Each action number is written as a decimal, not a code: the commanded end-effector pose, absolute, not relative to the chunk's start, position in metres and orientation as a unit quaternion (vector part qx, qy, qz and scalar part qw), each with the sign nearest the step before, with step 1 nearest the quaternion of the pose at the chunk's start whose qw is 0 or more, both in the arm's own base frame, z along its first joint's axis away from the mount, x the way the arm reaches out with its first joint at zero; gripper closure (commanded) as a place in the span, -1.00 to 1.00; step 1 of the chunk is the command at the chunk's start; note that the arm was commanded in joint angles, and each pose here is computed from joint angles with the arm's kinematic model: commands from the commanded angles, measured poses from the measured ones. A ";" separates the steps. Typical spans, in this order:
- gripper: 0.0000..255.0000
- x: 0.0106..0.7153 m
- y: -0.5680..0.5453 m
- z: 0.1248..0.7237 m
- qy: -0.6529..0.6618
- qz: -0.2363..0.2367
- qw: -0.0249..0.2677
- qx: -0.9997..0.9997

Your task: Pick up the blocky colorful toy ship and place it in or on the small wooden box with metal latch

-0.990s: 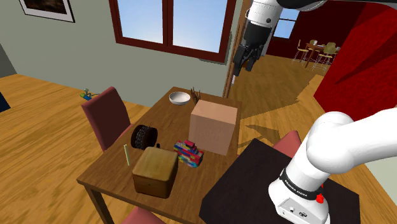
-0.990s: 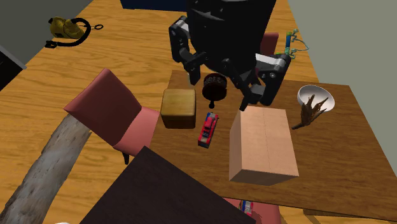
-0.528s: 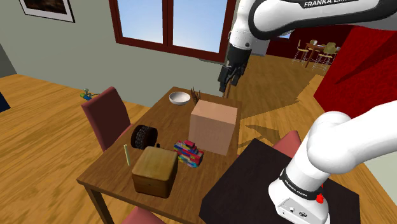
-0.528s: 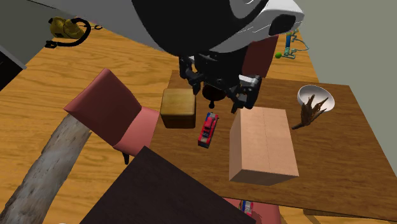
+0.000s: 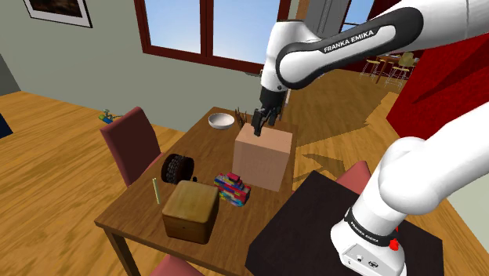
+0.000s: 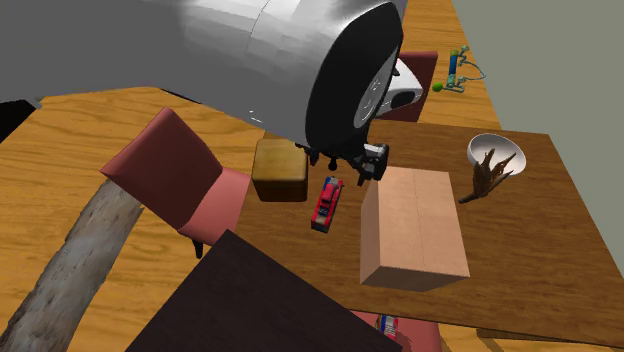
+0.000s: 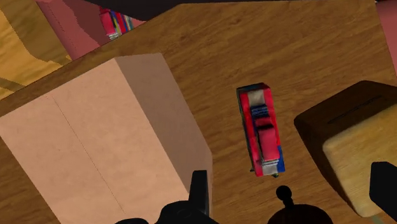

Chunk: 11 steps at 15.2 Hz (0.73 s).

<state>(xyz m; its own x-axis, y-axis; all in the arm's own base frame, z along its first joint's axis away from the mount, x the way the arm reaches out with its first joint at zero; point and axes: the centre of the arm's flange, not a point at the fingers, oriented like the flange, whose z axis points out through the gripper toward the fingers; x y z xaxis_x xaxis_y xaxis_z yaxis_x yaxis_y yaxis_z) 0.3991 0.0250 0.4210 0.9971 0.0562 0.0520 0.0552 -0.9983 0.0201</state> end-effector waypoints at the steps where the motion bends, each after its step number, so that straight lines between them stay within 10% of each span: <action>1: -1.00 0.411 0.032 0.398 0.035 0.023 0.011 0.999; 11: -1.00 0.460 0.059 0.276 0.071 0.002 0.020 0.997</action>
<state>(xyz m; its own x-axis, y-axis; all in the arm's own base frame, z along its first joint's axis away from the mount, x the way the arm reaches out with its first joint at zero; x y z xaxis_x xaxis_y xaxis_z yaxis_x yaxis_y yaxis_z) 0.4578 0.0560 0.2892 0.9910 0.1337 0.0063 0.1333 -0.9903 0.0400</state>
